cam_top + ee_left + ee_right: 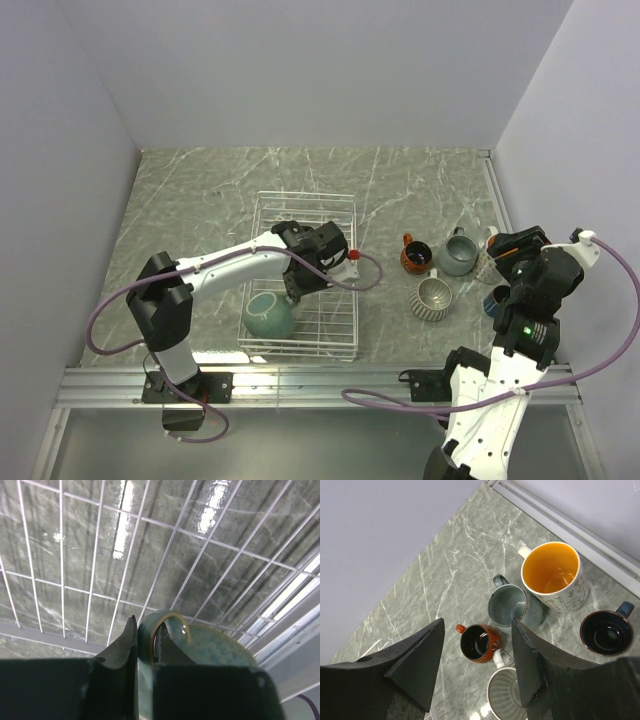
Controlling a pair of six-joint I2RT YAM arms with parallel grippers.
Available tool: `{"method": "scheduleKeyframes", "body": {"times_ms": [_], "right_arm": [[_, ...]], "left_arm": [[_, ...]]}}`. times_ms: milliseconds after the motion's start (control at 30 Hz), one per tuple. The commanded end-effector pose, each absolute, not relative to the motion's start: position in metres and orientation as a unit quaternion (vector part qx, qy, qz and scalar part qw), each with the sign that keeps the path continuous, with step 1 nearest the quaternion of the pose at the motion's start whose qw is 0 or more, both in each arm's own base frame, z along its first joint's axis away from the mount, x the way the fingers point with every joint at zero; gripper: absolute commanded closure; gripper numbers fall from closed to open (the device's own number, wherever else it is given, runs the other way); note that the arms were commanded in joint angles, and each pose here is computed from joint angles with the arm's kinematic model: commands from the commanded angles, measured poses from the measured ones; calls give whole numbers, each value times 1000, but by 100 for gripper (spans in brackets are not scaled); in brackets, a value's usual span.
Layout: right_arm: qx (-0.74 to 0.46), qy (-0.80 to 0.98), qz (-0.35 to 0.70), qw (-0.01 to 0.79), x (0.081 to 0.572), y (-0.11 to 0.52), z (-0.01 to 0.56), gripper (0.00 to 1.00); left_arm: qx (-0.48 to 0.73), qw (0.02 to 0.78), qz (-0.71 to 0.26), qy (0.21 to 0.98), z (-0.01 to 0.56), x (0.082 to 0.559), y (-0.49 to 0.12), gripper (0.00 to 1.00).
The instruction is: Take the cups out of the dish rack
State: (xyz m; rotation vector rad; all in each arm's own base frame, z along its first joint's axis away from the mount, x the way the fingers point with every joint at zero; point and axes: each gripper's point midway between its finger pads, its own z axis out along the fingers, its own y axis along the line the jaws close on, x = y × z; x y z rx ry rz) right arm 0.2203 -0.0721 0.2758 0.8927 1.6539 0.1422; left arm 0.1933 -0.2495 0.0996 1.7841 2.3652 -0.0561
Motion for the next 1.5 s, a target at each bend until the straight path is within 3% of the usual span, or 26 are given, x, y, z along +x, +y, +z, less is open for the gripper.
{"method": "scheduleKeyframes", "body": {"times_ms": [0,233,567,767,867,933,1033,1167,1467], "right_arm": [[361,695,68,618,223,-69,297,37],[351,689,85,628,222,-61,310,38],[289,695,192,629,233,-15,326,42],[119,703,367,598,240,90,335,43],[6,705,447,550,232,159,335,36],[-38,712,478,513,233,190,327,26],[-75,700,505,498,235,222,334,22],[-117,682,520,501,235,250,350,22],[-158,707,522,450,237,304,326,27]], "left_arm": [[601,88,-46,793,122,186,-253,100],[578,181,-63,793,161,212,-280,100],[502,337,-65,794,223,278,-295,100],[410,437,-112,793,283,322,-290,100],[371,478,-132,785,314,336,-284,100],[364,488,-168,775,330,333,-288,100],[355,492,-206,768,346,328,-289,100],[353,491,-233,762,356,322,-291,100],[356,486,-264,753,363,315,-297,100]]}}
